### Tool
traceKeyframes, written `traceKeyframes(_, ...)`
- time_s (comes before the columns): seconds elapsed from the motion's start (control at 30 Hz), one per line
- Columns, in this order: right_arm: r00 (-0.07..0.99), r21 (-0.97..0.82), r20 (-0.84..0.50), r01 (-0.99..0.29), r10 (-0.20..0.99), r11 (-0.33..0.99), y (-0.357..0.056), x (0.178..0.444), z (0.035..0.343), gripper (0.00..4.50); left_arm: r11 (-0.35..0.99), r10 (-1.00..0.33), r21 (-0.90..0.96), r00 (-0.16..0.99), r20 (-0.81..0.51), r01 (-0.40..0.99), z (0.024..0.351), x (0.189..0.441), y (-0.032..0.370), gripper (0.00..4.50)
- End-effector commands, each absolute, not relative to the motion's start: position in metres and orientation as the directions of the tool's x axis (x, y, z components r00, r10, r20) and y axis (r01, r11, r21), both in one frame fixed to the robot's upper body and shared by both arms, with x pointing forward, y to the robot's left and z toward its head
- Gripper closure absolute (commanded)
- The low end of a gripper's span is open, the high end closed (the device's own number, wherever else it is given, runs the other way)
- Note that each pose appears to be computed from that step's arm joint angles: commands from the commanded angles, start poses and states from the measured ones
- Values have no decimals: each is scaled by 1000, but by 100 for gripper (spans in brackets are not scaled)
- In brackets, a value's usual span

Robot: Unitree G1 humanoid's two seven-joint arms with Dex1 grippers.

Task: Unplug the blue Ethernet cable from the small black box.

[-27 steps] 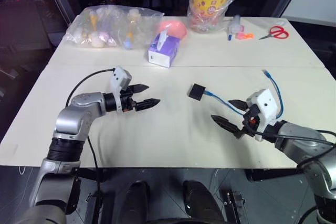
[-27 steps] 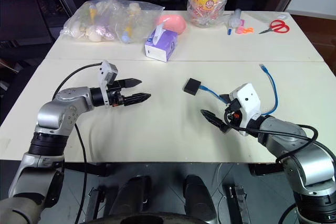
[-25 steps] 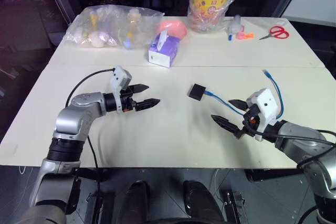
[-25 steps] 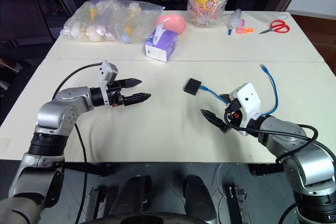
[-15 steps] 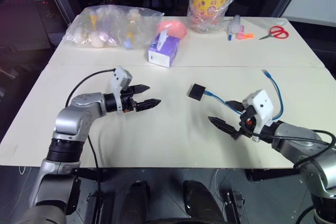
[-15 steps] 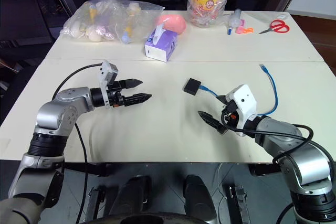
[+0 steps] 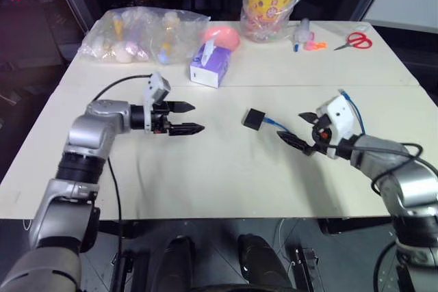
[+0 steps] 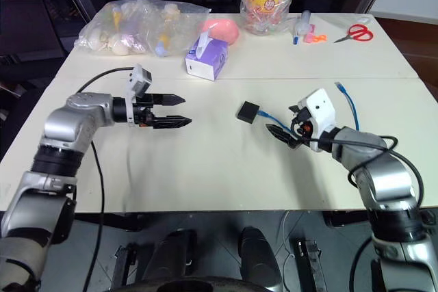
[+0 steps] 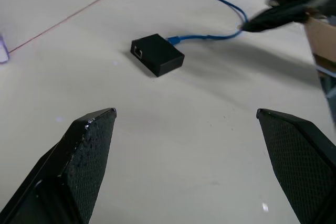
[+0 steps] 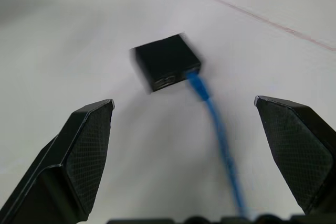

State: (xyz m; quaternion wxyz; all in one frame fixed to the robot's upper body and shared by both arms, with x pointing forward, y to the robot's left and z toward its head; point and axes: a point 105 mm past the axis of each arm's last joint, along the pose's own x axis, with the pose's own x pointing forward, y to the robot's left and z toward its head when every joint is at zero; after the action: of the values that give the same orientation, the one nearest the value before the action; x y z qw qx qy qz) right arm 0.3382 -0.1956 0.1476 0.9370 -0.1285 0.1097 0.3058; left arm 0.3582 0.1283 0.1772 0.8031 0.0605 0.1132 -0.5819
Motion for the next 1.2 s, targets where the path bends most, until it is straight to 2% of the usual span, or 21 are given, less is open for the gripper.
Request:
traceKeyframes(0.03, 763, -200, -315, -634, 564, 747, -194, 360, 138, 0, 260, -931, 29, 258, -259, 965, 196, 359, 133, 4)
traceKeyframes(0.13, 747, -190, -346, -648, 567, 738, -193, 377, 128, 0, 258, -931, 57, 264, -252, 964, 204, 361, 135, 4)
traceKeyframes(0.23, 685, -146, -407, -702, 605, 697, -179, 394, 107, 0, 289, -933, 74, 298, -202, 955, 214, 361, 133, 4)
traceKeyframes(0.37, 655, -96, -426, -719, 625, 688, -169, 407, 96, 0, 327, -918, 81, 337, -208, 942, 205, 359, 138, 4)
traceKeyframes(0.47, 630, -81, -457, -732, 628, 676, -170, 409, 86, 89, 356, -909, 74, 363, -204, 932, 200, 358, 142, 0)
traceKeyframes(0.7, 564, -79, -521, -780, 641, 621, -177, 398, 71, 446, 361, -911, 61, 365, -191, 931, 197, 356, 138, 0)
traceKeyframes(0.83, 606, -216, -490, -781, 627, 586, -175, 401, 82, 446, 346, -919, 53, 350, -181, 937, 197, 359, 131, 0)
traceKeyframes(0.9, 702, -575, -315, -676, 638, 460, -161, 403, 129, 446, 345, -934, -23, 341, -106, 938, 202, 368, 124, 0)
traceKeyframes(0.97, 708, -769, -177, -533, 684, 353, -143, 388, 166, 446, 308, -947, -180, 320, 37, 934, 212, 375, 116, 0)
traceKeyframes(1.03, 706, -800, -130, -489, 696, 347, -136, 378, 177, 446, 278, -946, -243, 309, 96, 929, 216, 379, 111, 0)
traceKeyframes(1.2, 699, -859, -3, -368, 715, 356, -124, 355, 211, 446, 199, -965, -268, 236, 114, 943, 215, 385, 84, 0)
